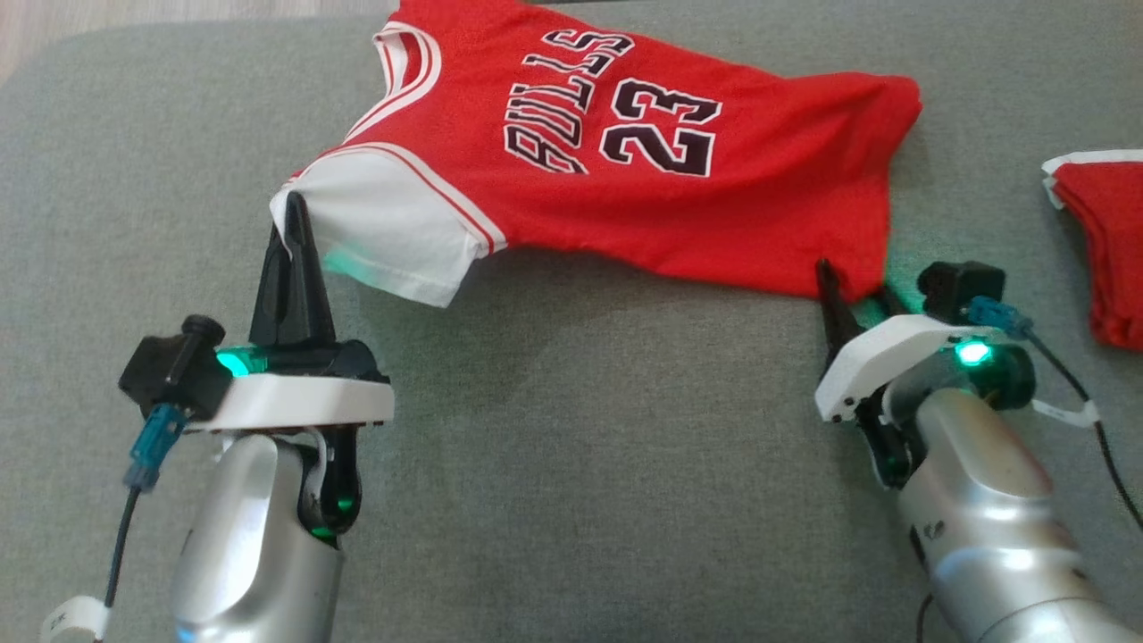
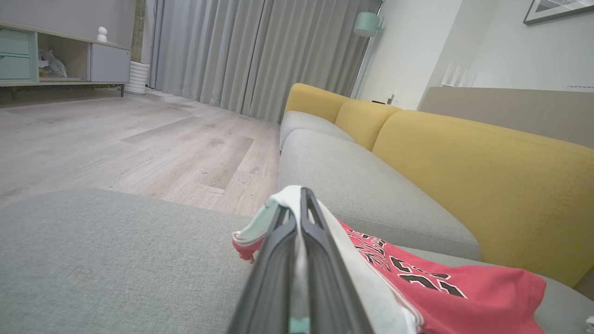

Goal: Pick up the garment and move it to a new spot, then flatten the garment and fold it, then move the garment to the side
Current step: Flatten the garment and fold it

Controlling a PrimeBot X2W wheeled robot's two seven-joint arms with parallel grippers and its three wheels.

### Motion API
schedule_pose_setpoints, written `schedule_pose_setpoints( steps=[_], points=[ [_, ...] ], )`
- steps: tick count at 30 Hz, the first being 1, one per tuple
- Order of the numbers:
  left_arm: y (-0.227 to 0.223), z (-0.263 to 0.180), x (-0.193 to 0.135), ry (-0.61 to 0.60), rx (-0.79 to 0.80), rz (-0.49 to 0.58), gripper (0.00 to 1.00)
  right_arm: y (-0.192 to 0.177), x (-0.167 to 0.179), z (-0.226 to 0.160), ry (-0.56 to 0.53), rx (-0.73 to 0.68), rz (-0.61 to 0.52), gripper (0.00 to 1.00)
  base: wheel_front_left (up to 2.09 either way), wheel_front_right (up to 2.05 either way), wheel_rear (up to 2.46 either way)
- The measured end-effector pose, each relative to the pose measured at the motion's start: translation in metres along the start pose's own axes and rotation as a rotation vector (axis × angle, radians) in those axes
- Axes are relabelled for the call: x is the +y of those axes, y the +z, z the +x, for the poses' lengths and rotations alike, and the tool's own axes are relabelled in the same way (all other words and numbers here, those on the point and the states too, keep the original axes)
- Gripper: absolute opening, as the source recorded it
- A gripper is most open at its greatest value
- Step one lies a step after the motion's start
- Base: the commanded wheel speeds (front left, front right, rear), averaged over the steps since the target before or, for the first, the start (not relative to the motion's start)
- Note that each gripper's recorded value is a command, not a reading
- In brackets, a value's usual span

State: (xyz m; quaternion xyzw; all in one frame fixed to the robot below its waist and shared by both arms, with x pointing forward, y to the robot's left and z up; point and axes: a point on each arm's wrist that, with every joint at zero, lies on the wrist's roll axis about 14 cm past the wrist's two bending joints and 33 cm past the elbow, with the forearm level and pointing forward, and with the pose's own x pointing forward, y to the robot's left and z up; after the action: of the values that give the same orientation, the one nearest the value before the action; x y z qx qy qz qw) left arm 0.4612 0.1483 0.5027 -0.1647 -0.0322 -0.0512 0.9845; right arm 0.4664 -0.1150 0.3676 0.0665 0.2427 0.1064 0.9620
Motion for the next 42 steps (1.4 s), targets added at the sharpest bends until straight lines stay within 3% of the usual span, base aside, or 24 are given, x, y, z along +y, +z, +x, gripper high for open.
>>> schedule_pose_setpoints(
  steps=[8, 15, 23, 31, 37, 42],
  points=[
    [0.003, -0.008, -0.009, -0.017, 0.001, -0.001, 0.00, 0.010, 0.006, -0.021, 0.009, -0.081, 0.032, 0.00, 0.00, 0.00, 0.00],
    [0.023, -0.011, -0.016, -0.030, -0.056, -0.024, 0.00, 0.063, 0.009, -0.040, 0.020, -0.274, 0.047, 0.00, 0.00, 0.00, 0.00],
    [0.099, -0.012, -0.046, -0.114, -0.245, -0.114, 0.00, 0.179, 0.018, -0.094, 0.044, -0.621, -0.037, 0.00, 0.00, 0.00, 0.00],
    [0.234, -0.027, -0.086, -0.248, -0.577, -0.205, 0.00, 0.265, 0.027, -0.176, 0.059, -0.871, -0.201, 0.00, 0.00, 0.00, 0.00],
    [0.287, -0.058, -0.102, -0.314, -0.711, -0.235, 0.00, 0.303, 0.031, -0.230, 0.042, -1.017, -0.266, 0.00, 0.00, 0.00, 0.00],
    [0.297, -0.065, -0.107, -0.337, -0.708, -0.256, 0.00, 0.297, 0.026, -0.236, 0.010, -0.989, -0.274, 0.00, 0.00, 0.00, 0.00]
  ],
)
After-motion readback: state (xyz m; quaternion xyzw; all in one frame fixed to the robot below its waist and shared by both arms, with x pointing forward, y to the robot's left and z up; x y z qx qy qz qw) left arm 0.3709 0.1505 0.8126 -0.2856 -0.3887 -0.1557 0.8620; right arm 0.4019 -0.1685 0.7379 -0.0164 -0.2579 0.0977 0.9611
